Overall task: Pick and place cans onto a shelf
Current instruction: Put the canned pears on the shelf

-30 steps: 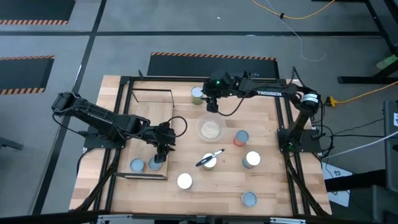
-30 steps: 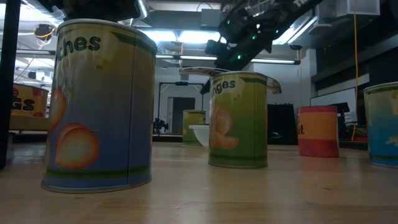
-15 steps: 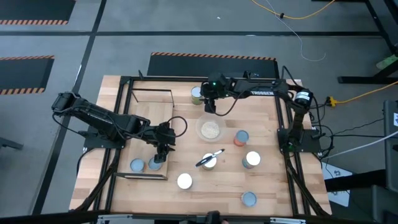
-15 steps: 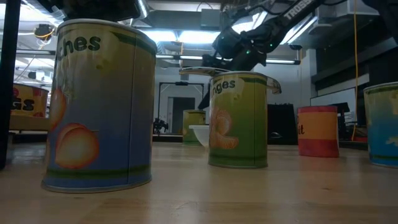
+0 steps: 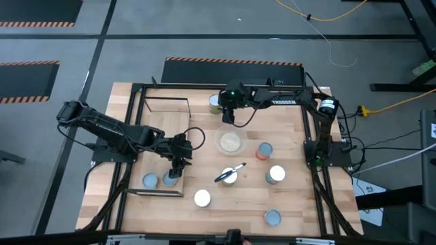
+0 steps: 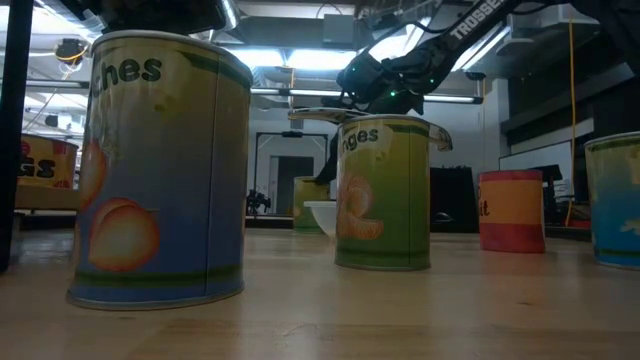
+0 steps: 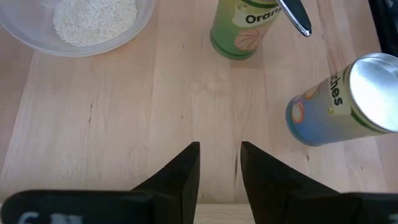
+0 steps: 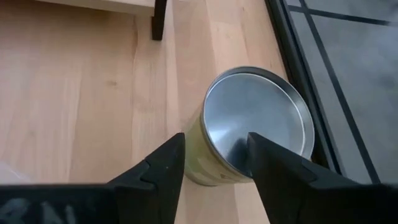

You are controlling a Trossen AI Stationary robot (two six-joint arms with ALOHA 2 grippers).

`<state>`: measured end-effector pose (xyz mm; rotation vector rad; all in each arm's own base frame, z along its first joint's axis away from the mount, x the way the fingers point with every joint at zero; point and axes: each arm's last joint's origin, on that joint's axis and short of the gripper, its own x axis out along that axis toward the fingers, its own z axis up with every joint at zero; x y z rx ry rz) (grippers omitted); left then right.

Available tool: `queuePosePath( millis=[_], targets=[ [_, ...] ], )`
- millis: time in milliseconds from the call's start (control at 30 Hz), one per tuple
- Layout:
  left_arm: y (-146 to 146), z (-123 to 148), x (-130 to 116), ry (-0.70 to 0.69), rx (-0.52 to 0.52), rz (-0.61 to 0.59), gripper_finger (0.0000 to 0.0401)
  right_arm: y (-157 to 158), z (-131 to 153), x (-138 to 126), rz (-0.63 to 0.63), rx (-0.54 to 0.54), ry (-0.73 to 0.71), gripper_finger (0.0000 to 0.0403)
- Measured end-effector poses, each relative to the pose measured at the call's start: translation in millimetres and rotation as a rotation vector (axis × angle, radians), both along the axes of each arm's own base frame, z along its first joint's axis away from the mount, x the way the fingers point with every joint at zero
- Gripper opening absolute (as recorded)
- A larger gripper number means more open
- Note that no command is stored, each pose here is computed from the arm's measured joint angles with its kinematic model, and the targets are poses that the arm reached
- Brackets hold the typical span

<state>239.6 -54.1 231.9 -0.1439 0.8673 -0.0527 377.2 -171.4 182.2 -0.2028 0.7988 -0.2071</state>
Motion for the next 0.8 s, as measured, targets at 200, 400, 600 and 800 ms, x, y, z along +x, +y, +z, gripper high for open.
queuePosePath(
  millis=[200, 400, 600, 800],
  targets=[
    [0.0, 0.0, 0.0, 0.000, 0.000, 0.000, 0.0108, -0.3, 0.0, -0.2, -0.007, -0.003, 0.003, 0.0128],
    [0.0, 0.0, 0.0, 0.000, 0.000, 0.000, 0.0108, -0.6, -0.1, -0.4, -0.009, -0.001, 0.003, 0.0057],
    [0.0, 0.0, 0.1, -0.001, -0.001, 0.001, 0.0108, -0.1, -0.1, -0.2, -0.005, 0.005, 0.000, 0.0009],
    [0.0, 0.0, 0.1, -0.001, -0.001, 0.001, 0.0108, -0.7, 0.2, 1.1, -0.005, -0.003, -0.017, 0.0007]
  ],
)
